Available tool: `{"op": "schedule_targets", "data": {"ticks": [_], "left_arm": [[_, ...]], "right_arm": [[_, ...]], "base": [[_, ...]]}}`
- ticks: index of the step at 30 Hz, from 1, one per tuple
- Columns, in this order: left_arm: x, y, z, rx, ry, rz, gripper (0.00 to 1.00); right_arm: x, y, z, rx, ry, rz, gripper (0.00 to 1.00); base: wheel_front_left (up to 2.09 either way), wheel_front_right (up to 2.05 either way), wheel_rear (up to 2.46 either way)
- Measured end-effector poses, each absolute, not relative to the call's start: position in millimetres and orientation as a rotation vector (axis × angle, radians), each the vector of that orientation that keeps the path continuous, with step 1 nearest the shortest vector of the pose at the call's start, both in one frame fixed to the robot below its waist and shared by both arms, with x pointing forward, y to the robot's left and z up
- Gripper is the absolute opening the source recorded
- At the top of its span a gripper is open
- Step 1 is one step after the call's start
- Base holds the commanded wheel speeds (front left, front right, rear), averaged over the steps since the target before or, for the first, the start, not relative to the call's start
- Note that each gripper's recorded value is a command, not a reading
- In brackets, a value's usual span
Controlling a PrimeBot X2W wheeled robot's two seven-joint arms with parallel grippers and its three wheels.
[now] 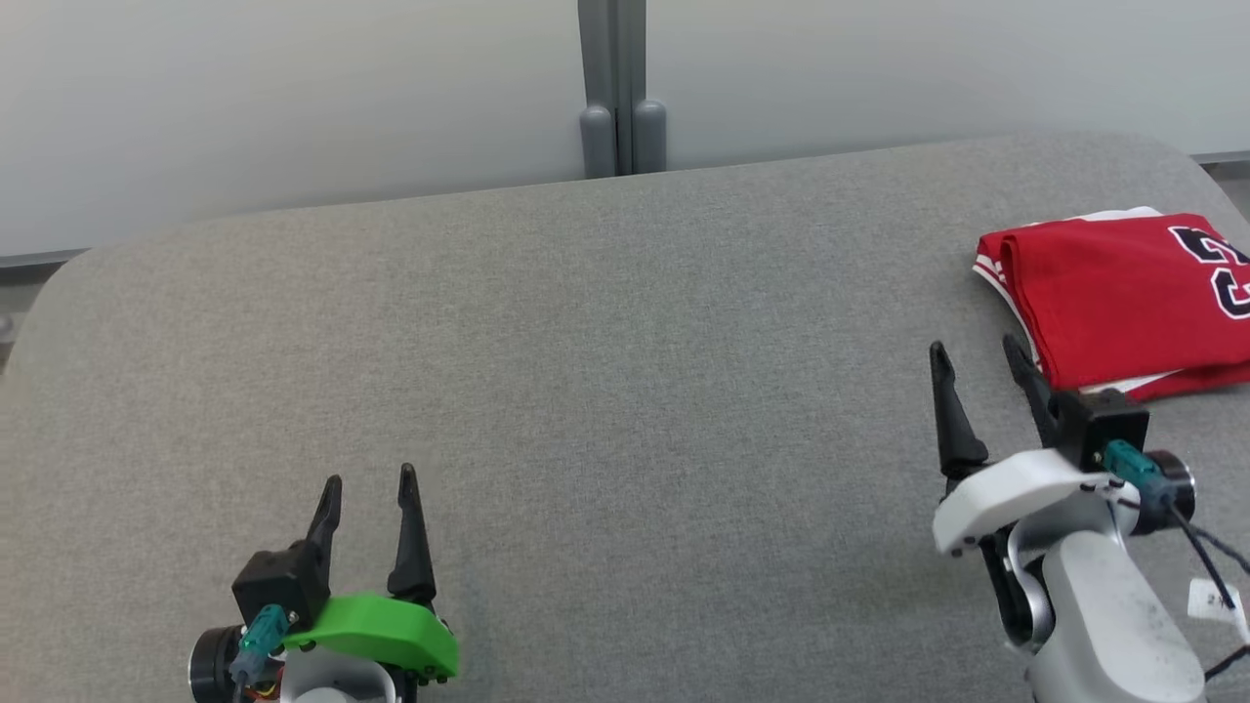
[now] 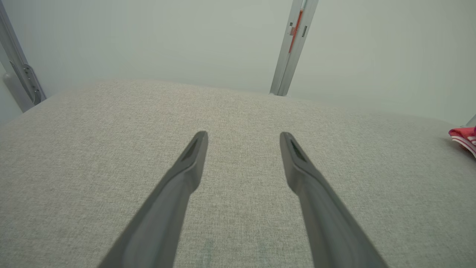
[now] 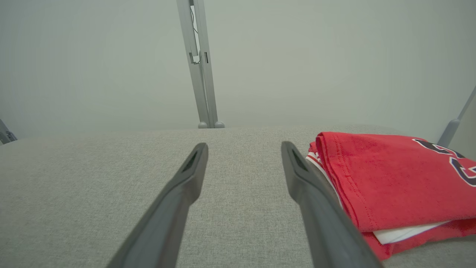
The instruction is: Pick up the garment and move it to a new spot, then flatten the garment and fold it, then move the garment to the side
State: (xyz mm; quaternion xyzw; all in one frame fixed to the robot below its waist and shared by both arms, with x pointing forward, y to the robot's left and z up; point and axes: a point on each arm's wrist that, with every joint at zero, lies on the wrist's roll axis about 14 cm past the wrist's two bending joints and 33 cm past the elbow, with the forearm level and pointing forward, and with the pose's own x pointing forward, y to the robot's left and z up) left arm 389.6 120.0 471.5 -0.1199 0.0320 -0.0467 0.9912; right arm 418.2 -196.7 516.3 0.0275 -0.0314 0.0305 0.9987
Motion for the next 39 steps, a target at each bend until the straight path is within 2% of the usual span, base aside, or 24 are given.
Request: {"op": "schedule_targets", "data": {"ticks": [12, 39], "left_arm": [[362.1, 136.7, 473.0, -0.243, 0.050, -0.026, 1.00], [359.3, 145.5, 475.7, -0.209, 0.036, 0.005, 1.00]], "right_arm": [[376.2, -151.7, 491.4, 0.147, -0.012, 0.135, 1.00], [372.7, -147.4, 497.2, 0.158, -0.020, 0.149, 1.00]], "base": [[0.00, 0.00, 0.00], [0.00, 0.00, 0.00]]}}
